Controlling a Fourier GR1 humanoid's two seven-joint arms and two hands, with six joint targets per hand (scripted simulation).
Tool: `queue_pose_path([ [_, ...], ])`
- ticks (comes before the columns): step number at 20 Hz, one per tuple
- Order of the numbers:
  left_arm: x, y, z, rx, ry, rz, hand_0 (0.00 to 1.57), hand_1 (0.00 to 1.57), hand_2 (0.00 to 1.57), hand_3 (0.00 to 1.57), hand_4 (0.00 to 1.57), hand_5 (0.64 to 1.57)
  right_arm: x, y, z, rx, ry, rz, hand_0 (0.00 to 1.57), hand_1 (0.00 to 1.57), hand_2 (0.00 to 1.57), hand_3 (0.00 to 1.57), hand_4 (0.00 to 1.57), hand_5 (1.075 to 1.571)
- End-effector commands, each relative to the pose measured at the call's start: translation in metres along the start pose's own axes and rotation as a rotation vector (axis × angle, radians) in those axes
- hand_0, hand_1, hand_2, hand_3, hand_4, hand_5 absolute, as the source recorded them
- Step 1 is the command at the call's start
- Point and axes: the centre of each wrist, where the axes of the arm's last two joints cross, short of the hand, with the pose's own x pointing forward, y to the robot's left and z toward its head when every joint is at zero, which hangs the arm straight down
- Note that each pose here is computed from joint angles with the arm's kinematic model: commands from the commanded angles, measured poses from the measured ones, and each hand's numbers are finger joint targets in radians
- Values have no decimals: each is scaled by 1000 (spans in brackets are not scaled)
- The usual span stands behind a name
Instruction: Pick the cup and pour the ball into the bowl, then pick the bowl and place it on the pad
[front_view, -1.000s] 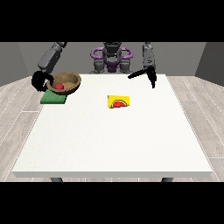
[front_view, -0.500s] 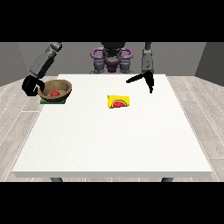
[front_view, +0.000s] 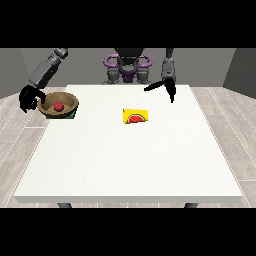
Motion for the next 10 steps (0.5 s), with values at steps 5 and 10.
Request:
queue_pose_path([
  [5, 1, 4, 17, -36, 39, 28, 0, 0, 0, 0, 0, 1566, -1, -7, 3, -7, 84, -21, 1571, 1571, 1571, 489, 739, 1570],
  [10, 0, 16, 3, -3, 56, 36, 0, 0, 0, 0, 0, 1566, -24, 7, 5, 28, 112, 70, 1571, 1571, 1571, 927, 711, 1570],
])
